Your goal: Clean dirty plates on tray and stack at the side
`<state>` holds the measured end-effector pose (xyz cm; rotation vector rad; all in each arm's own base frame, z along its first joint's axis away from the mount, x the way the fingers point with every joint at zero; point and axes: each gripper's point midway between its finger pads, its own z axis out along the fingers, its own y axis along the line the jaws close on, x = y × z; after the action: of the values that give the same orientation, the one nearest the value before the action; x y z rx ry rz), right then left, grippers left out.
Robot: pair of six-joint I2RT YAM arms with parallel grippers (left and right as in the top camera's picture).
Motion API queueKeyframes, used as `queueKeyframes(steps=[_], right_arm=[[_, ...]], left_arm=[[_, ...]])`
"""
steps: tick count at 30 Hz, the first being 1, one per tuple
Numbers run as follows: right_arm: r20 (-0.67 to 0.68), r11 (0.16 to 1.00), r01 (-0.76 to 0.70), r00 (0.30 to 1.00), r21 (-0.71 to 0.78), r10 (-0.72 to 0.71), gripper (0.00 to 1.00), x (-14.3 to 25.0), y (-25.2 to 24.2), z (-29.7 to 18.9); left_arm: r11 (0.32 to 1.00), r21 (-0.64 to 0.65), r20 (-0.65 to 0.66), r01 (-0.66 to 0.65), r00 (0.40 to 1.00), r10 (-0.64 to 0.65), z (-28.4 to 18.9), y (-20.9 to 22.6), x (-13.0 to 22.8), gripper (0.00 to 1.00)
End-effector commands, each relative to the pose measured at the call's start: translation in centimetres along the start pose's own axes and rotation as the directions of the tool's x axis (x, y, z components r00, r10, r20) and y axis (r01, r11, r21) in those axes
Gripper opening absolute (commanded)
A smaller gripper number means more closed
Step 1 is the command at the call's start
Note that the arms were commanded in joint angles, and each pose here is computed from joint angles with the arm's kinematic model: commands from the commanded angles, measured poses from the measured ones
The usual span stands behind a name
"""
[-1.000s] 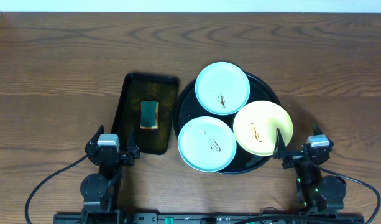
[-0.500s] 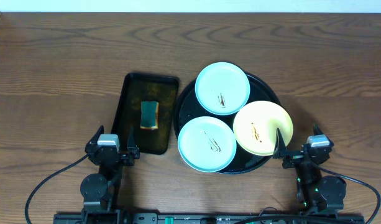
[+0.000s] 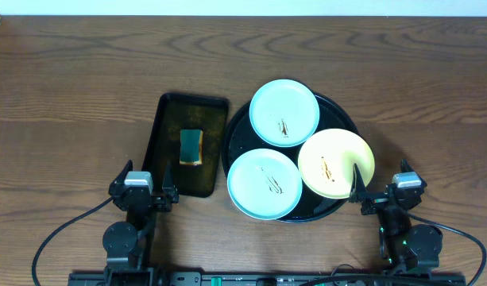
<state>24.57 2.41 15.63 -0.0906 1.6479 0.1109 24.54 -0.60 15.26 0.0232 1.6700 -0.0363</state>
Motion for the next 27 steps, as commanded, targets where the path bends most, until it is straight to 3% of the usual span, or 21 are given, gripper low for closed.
queueKeyframes(steps=[1, 12, 17, 27], right_arm=[[-0.007, 1.000, 0.011, 1.000, -0.018, -0.011, 0.99, 0.2, 0.4, 0.0], [-0.008, 1.000, 0.011, 1.000, -0.006, -0.011, 0.99, 0.2, 0.2, 0.0], [-0.012, 0.999, -0.006, 1.000, 0.036, 0.007, 0.99, 0.3, -0.5, 0.0], [-0.125, 0.990, -0.118, 0.984, 0.075, 0.127, 0.99, 0.2, -0.9, 0.1]], left_arm=[[1.000, 0.016, -0.045, -0.013, 0.999, 0.014, 0.0, -0.2, 1.4, 0.82], [1.000, 0.012, -0.062, -0.001, 0.998, 0.001, 0.0, -0.2, 1.6, 0.82], [0.999, 0.005, -0.141, 0.052, 0.989, -0.051, -0.3, -0.2, 1.8, 0.82], [0.996, -0.012, -0.341, 0.091, 0.936, -0.090, -0.6, -0.3, -1.7, 0.82]])
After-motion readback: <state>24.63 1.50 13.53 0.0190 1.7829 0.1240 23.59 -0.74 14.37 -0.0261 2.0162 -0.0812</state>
